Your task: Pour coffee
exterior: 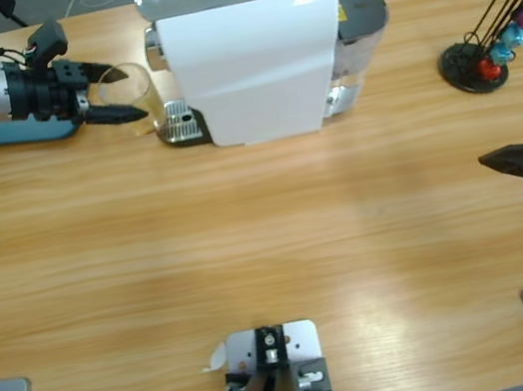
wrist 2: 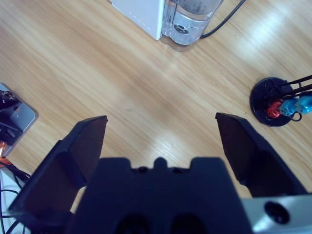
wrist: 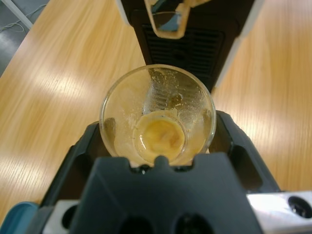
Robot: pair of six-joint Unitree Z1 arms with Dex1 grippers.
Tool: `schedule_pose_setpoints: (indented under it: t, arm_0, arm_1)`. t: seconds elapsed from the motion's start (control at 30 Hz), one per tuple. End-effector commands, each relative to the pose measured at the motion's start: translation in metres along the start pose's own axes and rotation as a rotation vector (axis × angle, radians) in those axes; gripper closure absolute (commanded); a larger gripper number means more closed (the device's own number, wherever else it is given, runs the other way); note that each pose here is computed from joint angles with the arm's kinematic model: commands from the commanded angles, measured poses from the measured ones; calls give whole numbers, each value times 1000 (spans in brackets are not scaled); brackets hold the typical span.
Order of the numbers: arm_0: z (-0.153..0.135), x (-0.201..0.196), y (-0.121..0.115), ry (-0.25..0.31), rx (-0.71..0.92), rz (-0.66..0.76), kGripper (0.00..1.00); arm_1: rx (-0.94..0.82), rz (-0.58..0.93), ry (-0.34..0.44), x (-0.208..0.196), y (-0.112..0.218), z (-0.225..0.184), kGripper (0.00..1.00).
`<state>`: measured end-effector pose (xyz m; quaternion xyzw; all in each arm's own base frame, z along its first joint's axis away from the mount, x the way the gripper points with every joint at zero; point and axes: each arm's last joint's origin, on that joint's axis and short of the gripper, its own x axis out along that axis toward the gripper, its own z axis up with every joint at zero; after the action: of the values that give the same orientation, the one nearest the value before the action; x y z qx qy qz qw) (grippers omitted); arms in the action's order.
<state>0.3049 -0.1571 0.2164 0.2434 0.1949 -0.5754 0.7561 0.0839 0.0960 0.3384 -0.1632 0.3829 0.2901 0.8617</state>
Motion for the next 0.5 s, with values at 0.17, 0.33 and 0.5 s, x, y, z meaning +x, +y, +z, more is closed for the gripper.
schedule_pose_setpoints:
  t: [0.17, 0.33, 0.5]
  arm_0:
    - [8, 32, -2, -2, 4, -56, 1000]
    - [9, 36, -5, 24, 6, -53, 1000]
    - [7, 37, -6, 49, -47, -39, 1000]
  arm_1:
    - [-36, -37, 63, 13, 2, -3, 0]
    - [-36, -51, 58, 12, 1, -3, 0]
    - [-35, -61, 51, 11, 0, -4, 0]
